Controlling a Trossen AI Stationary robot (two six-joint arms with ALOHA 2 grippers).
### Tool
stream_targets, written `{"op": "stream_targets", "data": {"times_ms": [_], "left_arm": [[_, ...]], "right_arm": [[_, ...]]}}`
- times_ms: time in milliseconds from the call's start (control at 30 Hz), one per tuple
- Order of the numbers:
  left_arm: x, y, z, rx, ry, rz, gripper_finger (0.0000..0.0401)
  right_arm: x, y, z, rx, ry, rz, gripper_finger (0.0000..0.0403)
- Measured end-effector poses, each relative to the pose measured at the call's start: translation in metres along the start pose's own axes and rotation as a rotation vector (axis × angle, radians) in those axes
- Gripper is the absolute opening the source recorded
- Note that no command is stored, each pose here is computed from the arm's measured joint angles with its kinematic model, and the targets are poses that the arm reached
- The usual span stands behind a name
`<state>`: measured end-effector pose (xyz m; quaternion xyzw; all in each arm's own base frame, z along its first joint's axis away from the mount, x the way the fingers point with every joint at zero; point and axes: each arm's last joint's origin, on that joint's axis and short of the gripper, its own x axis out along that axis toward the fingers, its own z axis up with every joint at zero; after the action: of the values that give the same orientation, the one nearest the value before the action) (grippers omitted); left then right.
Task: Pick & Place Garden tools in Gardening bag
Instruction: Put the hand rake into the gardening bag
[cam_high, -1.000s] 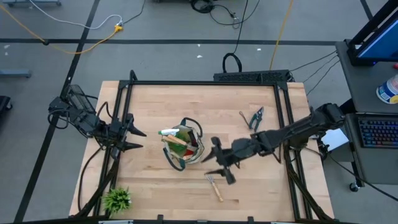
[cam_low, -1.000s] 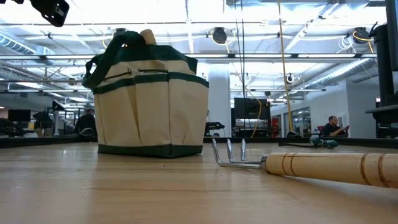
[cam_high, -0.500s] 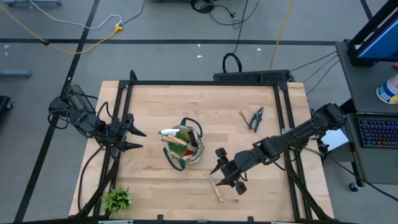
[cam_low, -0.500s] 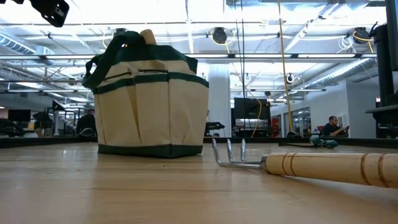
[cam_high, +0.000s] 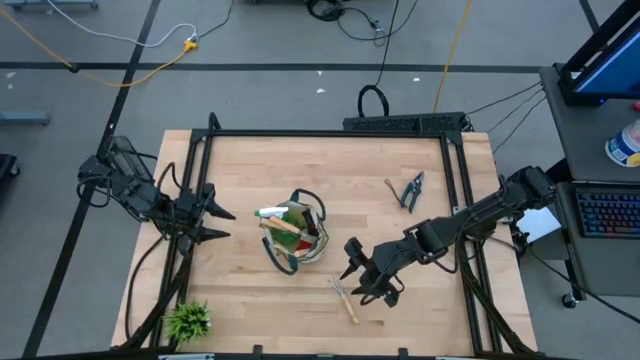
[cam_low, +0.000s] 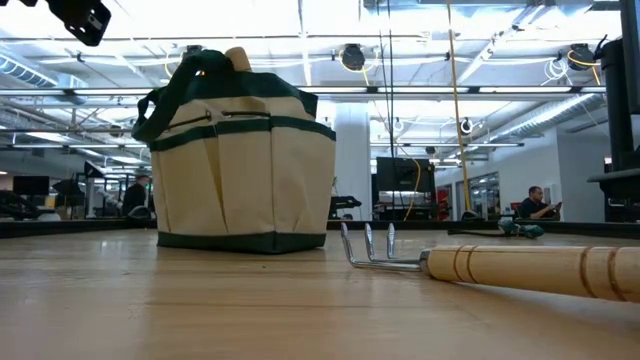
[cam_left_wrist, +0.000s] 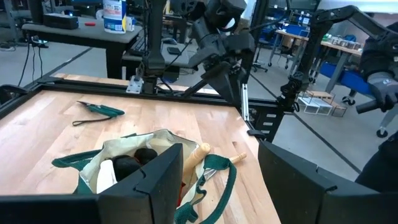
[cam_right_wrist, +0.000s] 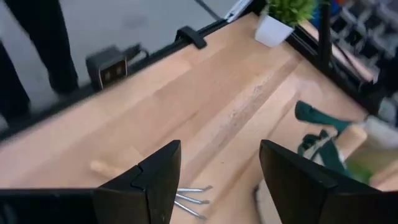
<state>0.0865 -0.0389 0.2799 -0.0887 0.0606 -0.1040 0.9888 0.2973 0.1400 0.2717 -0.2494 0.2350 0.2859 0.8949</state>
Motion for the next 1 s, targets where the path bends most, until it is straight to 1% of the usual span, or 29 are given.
{"op": "stream_targets", "data": {"times_ms": [67, 333, 533, 733, 833, 1000], "left_arm": [[0.0, 0.0, 0.0, -0.009, 0.0, 0.0, 0.0216], [0.0, 0.0, 0.0, -0.057, -0.001, 0.0, 0.0216], [0.0, 0.0, 0.0, -0.074, -0.001, 0.0, 0.0216], [0.0, 0.0, 0.0, -0.074, -0.001, 0.0, 0.0216], [0.0, 0.0, 0.0, -0.074, -0.001, 0.0, 0.0216], [0.0, 0.0, 0.0, -0.072, -0.001, 0.0, 0.0216]], "right_arm": [[0.003, 0.0, -0.002, -0.079, 0.01, 0.003, 0.0212], [0.018, 0.002, -0.009, -0.3, 0.046, 0.027, 0.0212], [0.035, 0.005, -0.016, -0.385, 0.065, 0.054, 0.0212], [0.053, 0.018, -0.025, -0.449, 0.043, 0.182, 0.0212], [0.061, 0.026, -0.029, -0.463, 0.058, 0.222, 0.0212], [0.069, 0.034, -0.033, -0.495, 0.018, 0.324, 0.0212]]}}
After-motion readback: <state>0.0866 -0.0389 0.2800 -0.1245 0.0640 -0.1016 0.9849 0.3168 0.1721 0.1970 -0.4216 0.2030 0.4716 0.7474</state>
